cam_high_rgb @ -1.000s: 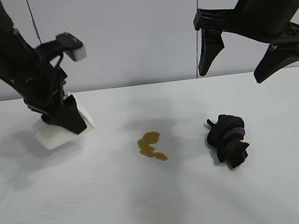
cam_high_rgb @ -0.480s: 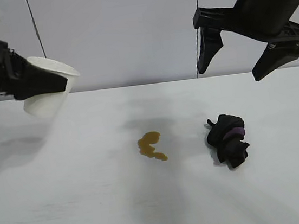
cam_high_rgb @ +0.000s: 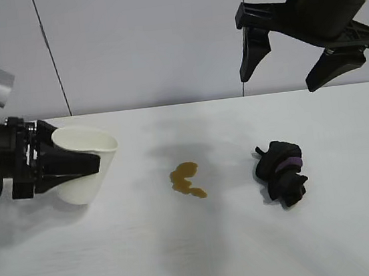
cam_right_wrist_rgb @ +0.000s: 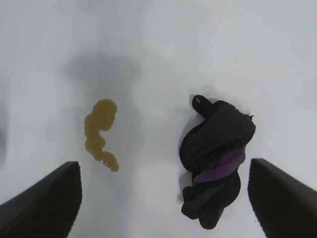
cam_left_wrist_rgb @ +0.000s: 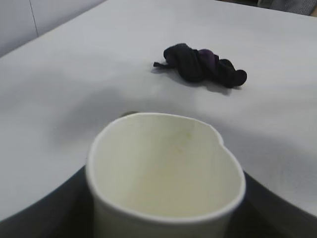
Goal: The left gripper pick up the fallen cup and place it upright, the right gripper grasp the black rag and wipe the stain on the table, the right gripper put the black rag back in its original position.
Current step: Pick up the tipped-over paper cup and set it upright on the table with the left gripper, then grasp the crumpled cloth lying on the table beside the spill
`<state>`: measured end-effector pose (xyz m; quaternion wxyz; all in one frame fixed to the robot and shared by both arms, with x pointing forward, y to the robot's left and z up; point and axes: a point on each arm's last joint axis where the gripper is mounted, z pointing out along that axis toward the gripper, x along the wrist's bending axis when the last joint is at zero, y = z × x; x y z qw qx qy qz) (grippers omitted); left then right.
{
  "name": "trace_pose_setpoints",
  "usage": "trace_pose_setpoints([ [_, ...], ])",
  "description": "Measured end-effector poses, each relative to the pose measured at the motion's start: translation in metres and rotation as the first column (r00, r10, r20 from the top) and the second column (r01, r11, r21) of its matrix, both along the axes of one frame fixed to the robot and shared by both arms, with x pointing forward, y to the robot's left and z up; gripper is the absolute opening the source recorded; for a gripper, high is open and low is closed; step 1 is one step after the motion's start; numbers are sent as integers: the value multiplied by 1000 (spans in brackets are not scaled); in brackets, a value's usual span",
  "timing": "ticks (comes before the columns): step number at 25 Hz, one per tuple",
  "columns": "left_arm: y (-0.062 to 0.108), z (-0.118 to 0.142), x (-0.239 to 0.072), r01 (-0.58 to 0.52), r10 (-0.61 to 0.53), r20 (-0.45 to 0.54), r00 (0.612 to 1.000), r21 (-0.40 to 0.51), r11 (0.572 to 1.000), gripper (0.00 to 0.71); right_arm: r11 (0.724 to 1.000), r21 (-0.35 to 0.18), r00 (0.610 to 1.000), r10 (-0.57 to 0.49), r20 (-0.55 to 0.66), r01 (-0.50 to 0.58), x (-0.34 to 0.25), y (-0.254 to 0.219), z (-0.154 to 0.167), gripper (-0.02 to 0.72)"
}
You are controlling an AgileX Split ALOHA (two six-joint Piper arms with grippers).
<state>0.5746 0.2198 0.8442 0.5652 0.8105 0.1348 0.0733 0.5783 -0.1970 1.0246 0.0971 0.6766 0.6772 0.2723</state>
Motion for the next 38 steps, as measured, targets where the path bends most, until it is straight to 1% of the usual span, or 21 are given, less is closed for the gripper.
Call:
trace_pose_setpoints([
  [1, 0, 0, 0, -1, 1, 0, 1000, 0, 1000, 442, 1000, 0, 1000, 0, 0, 0, 0, 0, 0, 632],
  [2, 0, 0, 1, -3, 3, 2, 1000, -1, 1000, 474, 1000, 0, 1000, 0, 0, 0, 0, 0, 0, 632],
  [3, 0, 0, 1, -4, 4, 2, 1000, -1, 1000, 517, 1000, 0, 1000, 0, 0, 0, 0, 0, 0, 632],
  [4, 0, 0, 1, -4, 4, 2, 1000, -1, 1000, 579, 1000, 0, 1000, 0, 0, 0, 0, 0, 0, 632],
  [6, 0, 0, 1, -7, 7, -5, 1000, -4, 1000, 649, 1000, 0, 1000, 0, -1, 0, 0, 0, 0, 632],
  [8, 0, 2, 1, -22, 22, -37, 999, -15, 1000, 674, 1000, -1, 1000, 1, -2, -1, 0, 0, 0, 632],
  [10, 0, 12, 3, -52, 49, -82, 995, -36, 998, 686, 1000, -1, 1000, 1, -3, -1, 0, 0, 0, 632],
  [12, 0, 29, 5, -96, 85, -143, 986, -67, 993, 689, 1000, -1, 1000, 1, -3, -1, 0, 0, 0, 632],
  [14, 1, 55, 6, -152, 133, -189, 973, -85, 985, 692, 1000, -1, 1000, 1, -3, -1, 0, 0, 0, 632],
  [16, 2, 77, 6, -243, 218, -282, 934, -56, 968, 692, 1000, -1, 1000, 1, -3, -1, 0, 0, 0, 632],
  [17, 4, 89, 5, -290, 269, -316, 910, -21, 957, 693, 1000, -1, 1000, 1, -5, -1, 0, 0, 0, 632],
  [19, 5, 107, 2, -390, 373, -426, 824, 51, 919, 693, 1000, -2, 1000, 2, -6, -2, -1, 0, 0, 632],
  [20, 4, 119, 0, -405, 399, -448, 800, 87, 910, 693, 1000, -1, 1000, 1, -7, -1, -1, 0, 0, 632],
  [23, -4, 149, -4, -455, 474, -538, 697, 179, 872, 693, 1000, -3, 1000, 4, -19, -4, -2, 0, -1, 632],
  [24, -8, 158, -4, -458, 493, -549, 675, 211, 863, 693, 1000, -5, 1000, 7, -26, -7, -2, 0, -1, 632],
  [25, -11, 166, -4, -468, 517, -575, 634, 247, 848, 693, 1000, -9, 999, 12, -31, -12, -3, 0, -2, 632],
  [26, -14, 170, -3, -480, 540, -608, 581, 279, 831, 693, 1000, -14, 999, 17, -35, -17, -3, 0, -2, 632],
  [29, -21, 176, -3, -490, 615, -612, 498, 386, 781, 693, 998, -57, 998, 33, -55, -36, -2, -2, -9, 632],
  [31, -23, 176, -4, -487, 637, -603, 479, 421, 765, 693, 996, -86, 996, 30, -83, -38, 2, -3, -21, 632],
  [33, -25, 175, -7, -471, 637, -613, 467, 437, 766, 693, 993, -107, 993, 29, -115, -42, 6, -3, -34, 632],
  [38, -25, 175, -8, -462, 635, -620, 461, 444, 768, 693, 988, -148, 982, 4, -190, -33, 13, -4, -64, 632],
])
